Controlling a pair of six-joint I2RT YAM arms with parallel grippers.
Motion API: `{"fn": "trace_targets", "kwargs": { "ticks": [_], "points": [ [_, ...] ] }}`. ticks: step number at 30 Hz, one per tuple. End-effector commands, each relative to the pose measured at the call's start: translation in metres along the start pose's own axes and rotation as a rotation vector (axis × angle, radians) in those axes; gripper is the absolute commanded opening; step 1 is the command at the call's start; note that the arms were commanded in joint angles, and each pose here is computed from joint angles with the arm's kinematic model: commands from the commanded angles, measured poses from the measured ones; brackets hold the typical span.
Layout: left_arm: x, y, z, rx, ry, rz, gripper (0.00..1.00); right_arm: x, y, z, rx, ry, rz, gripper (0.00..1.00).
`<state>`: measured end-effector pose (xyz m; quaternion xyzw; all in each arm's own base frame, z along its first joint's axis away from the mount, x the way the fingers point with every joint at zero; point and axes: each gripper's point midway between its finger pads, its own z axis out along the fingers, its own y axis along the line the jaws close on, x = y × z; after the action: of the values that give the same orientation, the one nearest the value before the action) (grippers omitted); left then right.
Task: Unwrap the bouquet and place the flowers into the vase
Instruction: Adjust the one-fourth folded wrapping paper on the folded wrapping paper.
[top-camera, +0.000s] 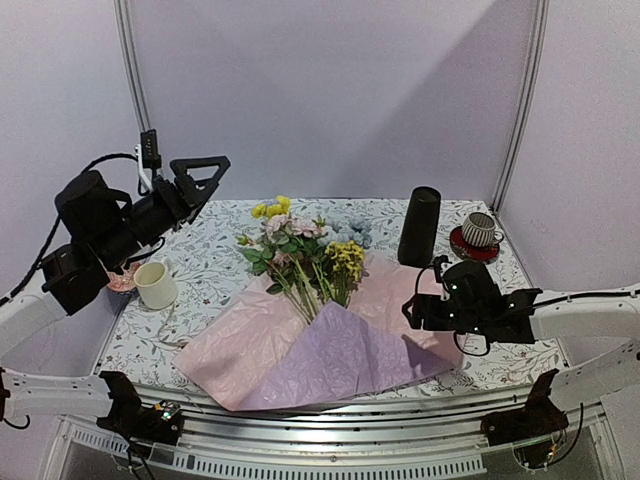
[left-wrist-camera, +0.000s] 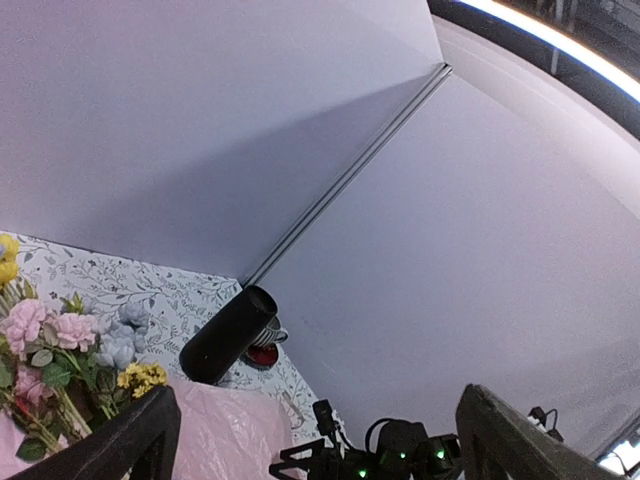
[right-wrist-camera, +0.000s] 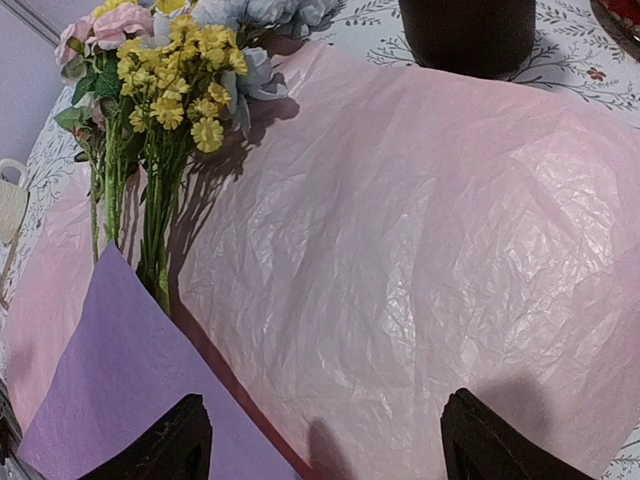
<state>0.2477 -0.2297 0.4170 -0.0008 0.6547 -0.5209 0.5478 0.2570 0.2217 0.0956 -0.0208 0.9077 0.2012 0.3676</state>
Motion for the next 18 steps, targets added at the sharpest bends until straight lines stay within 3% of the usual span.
{"fn": "trace_targets", "kwargs": {
  "ticks": [1, 18],
  "points": [
    [-0.023, -0.004, 0.001, -0.003, -0.059, 0.022, 0.98, -0.007, -0.003, 0.000, -0.013, -0.048, 0.064, 0.81],
    [-0.025, -0.002, 0.002, 0.061, -0.049, -0.003, 0.98, 0.023, -0.022, 0.017, 0.031, 0.036, 0.064, 0.81]
  ]
}}
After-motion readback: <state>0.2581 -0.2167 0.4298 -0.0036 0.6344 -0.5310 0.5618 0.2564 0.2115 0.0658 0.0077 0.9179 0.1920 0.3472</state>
